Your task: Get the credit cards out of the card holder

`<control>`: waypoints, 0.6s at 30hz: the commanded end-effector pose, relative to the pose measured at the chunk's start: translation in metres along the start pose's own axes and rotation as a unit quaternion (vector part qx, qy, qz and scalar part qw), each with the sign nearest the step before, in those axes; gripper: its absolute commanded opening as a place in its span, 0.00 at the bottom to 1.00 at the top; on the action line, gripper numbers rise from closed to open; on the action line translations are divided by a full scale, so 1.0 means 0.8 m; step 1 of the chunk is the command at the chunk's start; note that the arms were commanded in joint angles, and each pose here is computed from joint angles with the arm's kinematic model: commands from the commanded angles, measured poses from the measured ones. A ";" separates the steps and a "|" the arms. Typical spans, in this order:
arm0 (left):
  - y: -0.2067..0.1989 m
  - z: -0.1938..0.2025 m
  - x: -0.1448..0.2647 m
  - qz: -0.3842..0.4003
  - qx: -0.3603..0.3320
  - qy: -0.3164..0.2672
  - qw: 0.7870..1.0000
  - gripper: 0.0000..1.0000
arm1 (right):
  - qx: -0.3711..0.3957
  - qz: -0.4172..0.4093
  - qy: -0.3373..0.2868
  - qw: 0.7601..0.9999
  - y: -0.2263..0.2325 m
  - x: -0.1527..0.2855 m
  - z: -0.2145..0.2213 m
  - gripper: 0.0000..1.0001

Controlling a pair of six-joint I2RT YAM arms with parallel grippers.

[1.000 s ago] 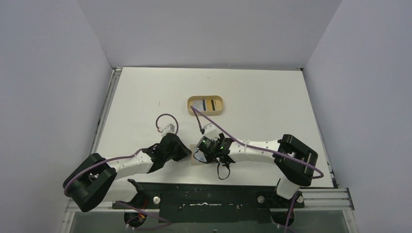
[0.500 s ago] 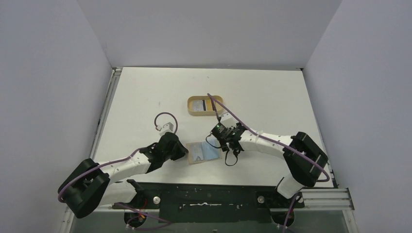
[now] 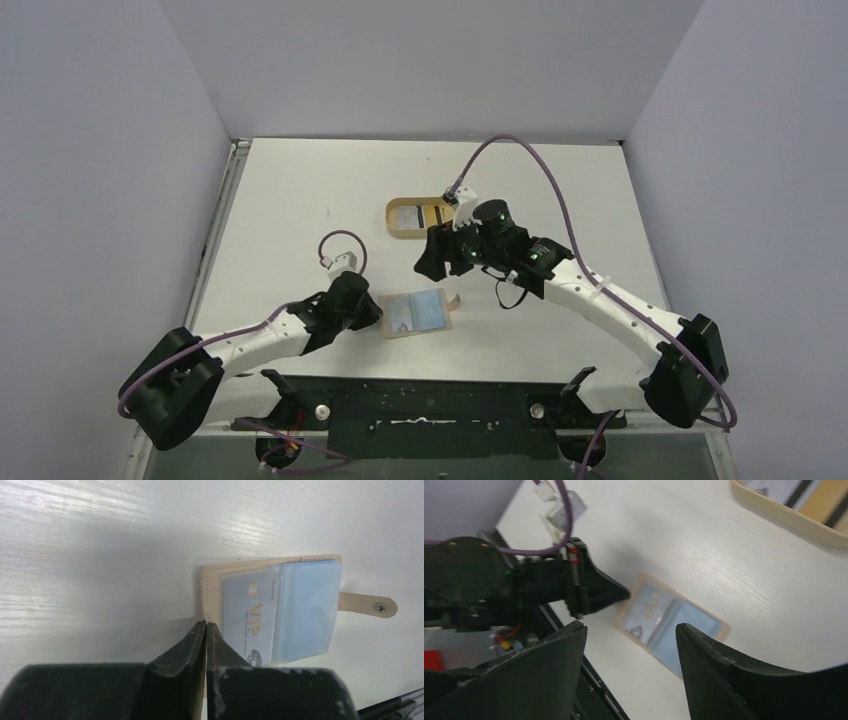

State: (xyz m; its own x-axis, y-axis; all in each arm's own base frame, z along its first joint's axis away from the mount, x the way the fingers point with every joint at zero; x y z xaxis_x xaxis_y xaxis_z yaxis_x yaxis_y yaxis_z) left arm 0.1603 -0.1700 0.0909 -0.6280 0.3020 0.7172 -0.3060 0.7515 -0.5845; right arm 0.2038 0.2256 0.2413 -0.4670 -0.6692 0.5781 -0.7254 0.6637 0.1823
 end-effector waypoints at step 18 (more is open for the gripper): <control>-0.009 -0.003 -0.021 -0.001 -0.001 -0.022 1.000 0.00 | -0.199 -0.148 0.062 0.967 0.014 -0.136 0.118 0.65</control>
State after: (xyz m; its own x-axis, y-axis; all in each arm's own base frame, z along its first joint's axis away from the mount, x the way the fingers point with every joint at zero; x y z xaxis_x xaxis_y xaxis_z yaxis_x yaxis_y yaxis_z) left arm 0.1654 -0.1719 0.0797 -0.6291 0.2696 0.7291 -0.3228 0.7626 -0.5606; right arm 0.1940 0.2599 0.1116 -0.1572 -0.7560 0.6355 -0.5590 0.5986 0.5738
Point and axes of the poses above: each gripper's point midway between its finger pads, its own x axis back along the fingers, its own y axis along the line the jaws close on, z = x × y, the point moved 9 cm from there along x, back along the fingers, and after that the axes turned 13 degrees about x, right-handed, at the moved point
